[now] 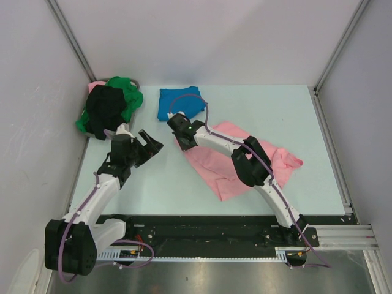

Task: Fold and stack the t-shirts
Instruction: Flatten the tshirt out

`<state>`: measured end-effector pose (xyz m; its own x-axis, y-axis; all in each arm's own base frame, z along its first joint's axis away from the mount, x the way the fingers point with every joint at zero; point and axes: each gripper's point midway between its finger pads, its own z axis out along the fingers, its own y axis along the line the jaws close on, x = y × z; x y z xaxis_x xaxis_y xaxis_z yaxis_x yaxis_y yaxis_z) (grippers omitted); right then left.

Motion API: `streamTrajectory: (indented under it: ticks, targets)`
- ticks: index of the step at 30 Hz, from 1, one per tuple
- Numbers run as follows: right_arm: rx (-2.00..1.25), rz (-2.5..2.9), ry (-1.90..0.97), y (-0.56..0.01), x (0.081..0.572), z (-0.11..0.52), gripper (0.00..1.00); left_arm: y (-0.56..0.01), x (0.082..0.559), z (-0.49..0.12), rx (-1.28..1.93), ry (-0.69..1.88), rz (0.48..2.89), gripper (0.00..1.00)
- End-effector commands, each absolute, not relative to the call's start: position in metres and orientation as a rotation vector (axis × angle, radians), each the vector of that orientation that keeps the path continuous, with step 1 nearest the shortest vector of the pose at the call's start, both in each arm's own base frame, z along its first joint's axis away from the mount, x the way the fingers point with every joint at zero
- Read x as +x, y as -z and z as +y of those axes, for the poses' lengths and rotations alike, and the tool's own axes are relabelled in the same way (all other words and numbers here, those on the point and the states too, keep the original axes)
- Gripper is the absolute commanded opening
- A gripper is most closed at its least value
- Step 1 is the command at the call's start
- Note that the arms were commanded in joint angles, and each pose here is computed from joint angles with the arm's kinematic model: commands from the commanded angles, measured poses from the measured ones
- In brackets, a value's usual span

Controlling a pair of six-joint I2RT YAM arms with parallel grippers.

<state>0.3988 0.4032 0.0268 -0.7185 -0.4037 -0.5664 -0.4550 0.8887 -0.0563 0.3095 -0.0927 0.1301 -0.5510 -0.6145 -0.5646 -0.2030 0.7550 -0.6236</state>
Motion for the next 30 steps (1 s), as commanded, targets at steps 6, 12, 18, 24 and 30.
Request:
streamTrajectory:
  ticks: [6, 12, 18, 24, 30]
  targets:
    - [-0.592, 2.418, -0.095, -0.057, 0.408, 0.398, 0.0, -0.136, 0.316, -0.098, -0.616, 0.702, 2.096, 0.94]
    - [-0.511, 2.371, -0.08, -0.102, 0.409, 0.374, 0.0, -0.13, 0.323, -0.115, -0.545, 0.715, 2.137, 0.85]
    - [-0.366, 2.244, -0.145, -0.191, 0.405, 0.321, 0.0, -0.116, 0.347, -0.151, -0.456, 0.638, 2.241, 0.78]
    - [-0.299, 2.165, -0.185, -0.251, 0.394, 0.274, 0.0, -0.092, 0.381, -0.164, -0.432, 0.445, 2.353, 0.63]
    - [-0.235, 2.129, -0.21, -0.269, 0.384, 0.242, 0.0, -0.067, 0.406, -0.138, -0.486, 0.104, 2.451, 0.48]
